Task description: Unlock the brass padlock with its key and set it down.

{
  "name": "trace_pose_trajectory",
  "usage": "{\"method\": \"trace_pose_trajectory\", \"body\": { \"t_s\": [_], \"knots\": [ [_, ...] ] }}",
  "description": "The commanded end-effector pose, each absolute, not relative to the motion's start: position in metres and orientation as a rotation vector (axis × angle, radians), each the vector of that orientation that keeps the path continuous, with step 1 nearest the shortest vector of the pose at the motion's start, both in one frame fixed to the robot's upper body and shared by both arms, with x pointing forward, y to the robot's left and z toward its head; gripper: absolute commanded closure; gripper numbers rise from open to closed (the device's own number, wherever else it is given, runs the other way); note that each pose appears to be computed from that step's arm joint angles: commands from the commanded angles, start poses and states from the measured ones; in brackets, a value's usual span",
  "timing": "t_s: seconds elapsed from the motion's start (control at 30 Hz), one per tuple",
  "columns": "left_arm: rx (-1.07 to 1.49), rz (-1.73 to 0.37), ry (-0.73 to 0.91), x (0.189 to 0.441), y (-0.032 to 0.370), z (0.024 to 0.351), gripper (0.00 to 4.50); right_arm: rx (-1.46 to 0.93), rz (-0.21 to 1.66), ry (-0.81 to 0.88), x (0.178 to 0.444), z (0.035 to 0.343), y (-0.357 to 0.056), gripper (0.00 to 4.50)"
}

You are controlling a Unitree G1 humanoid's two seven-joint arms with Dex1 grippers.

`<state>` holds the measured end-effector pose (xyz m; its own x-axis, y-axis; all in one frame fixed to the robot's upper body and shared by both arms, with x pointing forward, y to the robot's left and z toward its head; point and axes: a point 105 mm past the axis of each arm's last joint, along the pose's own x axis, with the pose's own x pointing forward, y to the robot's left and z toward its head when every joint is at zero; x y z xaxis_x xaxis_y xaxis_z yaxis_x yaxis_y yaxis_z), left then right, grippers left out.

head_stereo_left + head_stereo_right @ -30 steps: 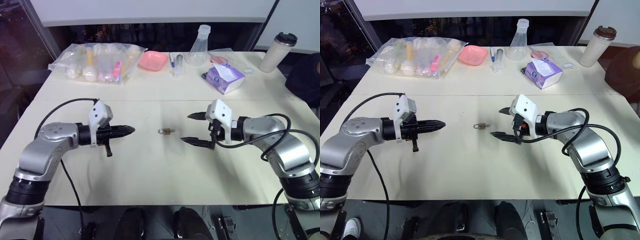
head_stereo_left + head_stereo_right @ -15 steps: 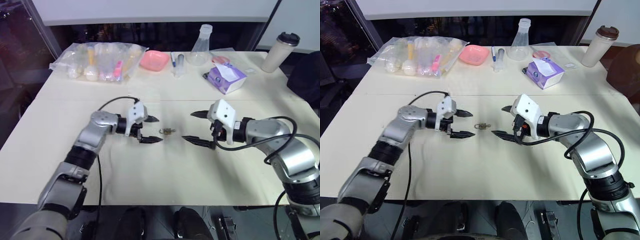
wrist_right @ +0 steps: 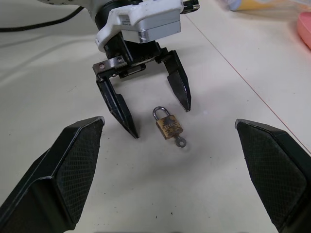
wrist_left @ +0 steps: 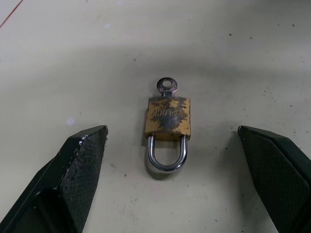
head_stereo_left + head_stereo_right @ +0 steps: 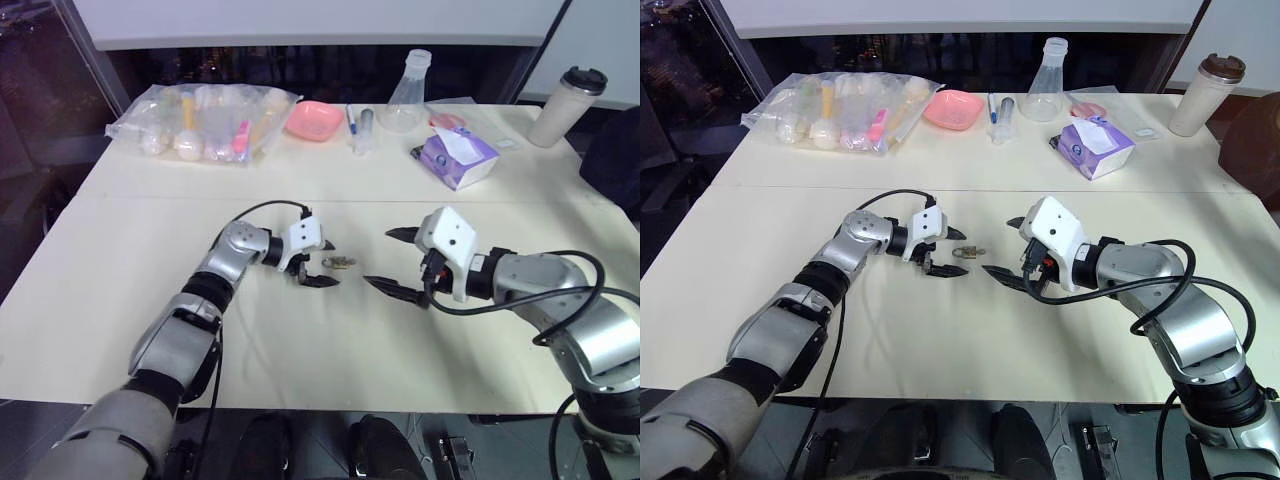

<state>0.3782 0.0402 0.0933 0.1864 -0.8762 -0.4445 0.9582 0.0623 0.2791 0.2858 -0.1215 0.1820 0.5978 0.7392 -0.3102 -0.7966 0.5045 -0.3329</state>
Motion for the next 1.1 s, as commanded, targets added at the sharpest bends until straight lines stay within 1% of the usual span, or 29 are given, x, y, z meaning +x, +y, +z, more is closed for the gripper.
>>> {"method": "trace_pose_trajectory", "body": {
  "t_s": [0.03,0.13,0.17,0.2,0.33,0.43,0.6,0.7,0.77,0.93,1.1],
  "knots": [
    [0.64,-1.356,0.163,0.384,0.038,0.091,1.7,-0.491,0.922,0.076,0.282,0.195,-0.12,0.0],
    [0.661,-1.359,0.157,0.384,0.037,0.089,2.9,-0.492,0.921,0.077,0.282,0.195,-0.12,0.0],
    [0.654,-1.355,0.157,0.384,0.035,0.088,3.4,-0.494,0.922,0.077,0.282,0.195,-0.12,0.0],
    [0.644,-1.351,0.154,0.384,0.033,0.088,3.76,-0.497,0.924,0.078,0.283,0.195,-0.12,0.0],
    [0.624,-1.341,0.16,0.385,0.033,0.088,3.76,-0.508,0.932,0.08,0.283,0.194,-0.119,0.0],
    [0.598,-1.358,0.154,0.386,0.04,0.097,3.76,-0.572,0.918,0.062,0.287,0.195,-0.12,0.0],
    [0.485,-1.416,0.097,0.384,0.055,0.138,3.76,-0.852,0.883,-0.019,0.301,0.183,-0.12,0.0],
    [0.472,-1.479,0.096,0.374,0.064,0.156,3.76,-0.967,0.918,-0.052,0.305,0.171,-0.114,0.0],
    [0.471,-1.499,0.08,0.367,0.067,0.167,3.76,-1.037,0.94,-0.116,0.308,0.17,-0.103,0.0],
    [0.469,-1.526,0.08,0.349,0.071,0.173,3.76,-1.119,0.9,-0.264,0.322,0.181,-0.087,0.0],
    [0.486,-1.51,0.072,0.345,0.071,0.175,3.76,-1.13,0.886,-0.33,0.325,0.188,-0.082,0.0]
  ]
}}
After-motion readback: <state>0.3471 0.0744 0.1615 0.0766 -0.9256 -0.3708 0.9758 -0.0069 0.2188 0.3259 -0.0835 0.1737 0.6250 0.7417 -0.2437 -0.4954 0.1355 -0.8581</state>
